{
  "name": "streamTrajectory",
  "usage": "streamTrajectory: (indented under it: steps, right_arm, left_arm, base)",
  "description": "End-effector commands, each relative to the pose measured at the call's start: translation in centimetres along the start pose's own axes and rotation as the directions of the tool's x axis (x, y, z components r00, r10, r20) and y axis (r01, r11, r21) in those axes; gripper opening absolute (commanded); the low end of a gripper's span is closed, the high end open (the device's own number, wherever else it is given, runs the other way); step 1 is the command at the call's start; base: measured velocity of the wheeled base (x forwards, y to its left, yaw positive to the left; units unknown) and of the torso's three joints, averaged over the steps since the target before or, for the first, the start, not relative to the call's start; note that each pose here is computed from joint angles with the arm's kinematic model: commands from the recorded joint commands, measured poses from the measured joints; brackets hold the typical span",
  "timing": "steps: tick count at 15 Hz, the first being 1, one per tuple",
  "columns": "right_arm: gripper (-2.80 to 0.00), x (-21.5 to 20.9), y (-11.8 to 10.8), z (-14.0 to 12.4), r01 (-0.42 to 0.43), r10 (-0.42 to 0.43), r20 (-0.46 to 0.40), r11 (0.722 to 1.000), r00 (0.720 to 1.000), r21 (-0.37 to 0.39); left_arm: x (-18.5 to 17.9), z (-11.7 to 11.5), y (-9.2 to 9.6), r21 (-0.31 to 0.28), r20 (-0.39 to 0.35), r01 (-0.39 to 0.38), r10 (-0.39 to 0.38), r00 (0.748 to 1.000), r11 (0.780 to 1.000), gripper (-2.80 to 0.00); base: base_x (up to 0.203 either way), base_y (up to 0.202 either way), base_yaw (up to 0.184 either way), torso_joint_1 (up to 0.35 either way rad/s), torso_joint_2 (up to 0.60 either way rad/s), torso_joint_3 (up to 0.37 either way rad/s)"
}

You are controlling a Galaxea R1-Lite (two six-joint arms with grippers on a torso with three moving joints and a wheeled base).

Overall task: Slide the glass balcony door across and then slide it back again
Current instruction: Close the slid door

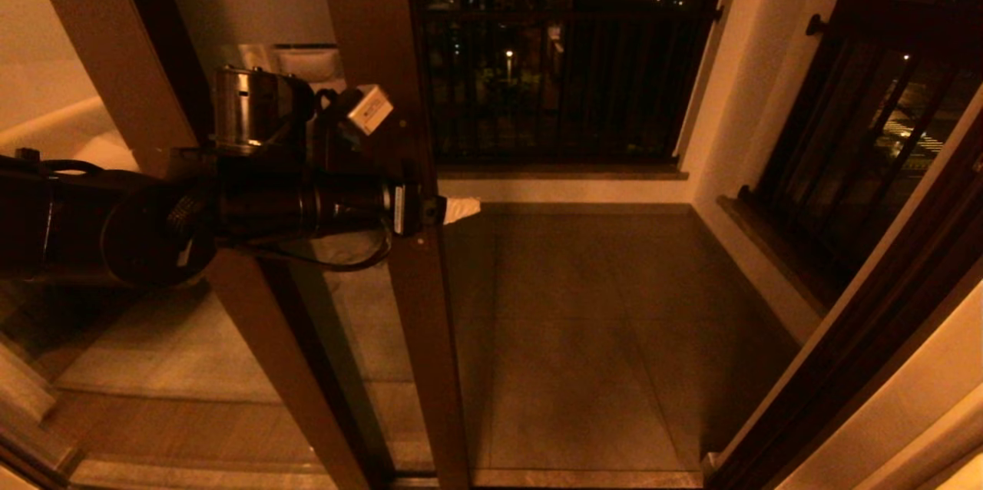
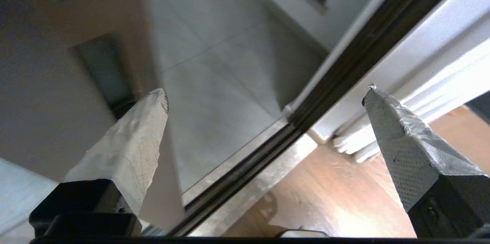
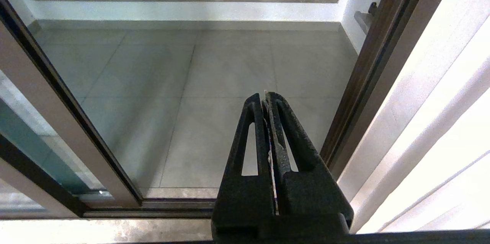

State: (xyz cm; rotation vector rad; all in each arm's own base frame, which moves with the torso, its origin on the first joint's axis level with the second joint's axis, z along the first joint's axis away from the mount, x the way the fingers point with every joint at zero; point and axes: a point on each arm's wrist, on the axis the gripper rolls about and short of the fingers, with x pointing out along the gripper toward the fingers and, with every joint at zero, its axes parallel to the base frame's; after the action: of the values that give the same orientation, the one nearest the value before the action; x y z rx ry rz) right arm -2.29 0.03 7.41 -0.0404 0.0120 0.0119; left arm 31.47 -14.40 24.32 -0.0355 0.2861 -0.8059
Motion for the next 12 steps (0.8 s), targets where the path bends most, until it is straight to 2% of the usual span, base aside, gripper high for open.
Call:
streamTrajectory:
  steps: [1, 12]
  right_arm:
    - [-2.80, 0.0, 0.0, 0.0, -0.001, 0.001, -0.002, 1.000, 1.000, -0.001]
    - [-2.80, 0.0, 0.0, 0.0, 0.001, -0.001, -0.002, 1.000, 1.000, -0.001]
  left_arm:
    - [0.8, -0.4, 0.5, -0.007, -0.014, -0.006, 0.006, 1.000, 1.000, 0.00]
    - [0.8, 0.5, 1.5, 0.000, 0.019, -0.059, 0.059, 0.998, 0.998, 0.00]
  base:
    - [0.000, 0.000, 0.000, 0.000, 0.00, 0.000]
    - [0.000, 0.000, 0.000, 0.000, 0.00, 0.000]
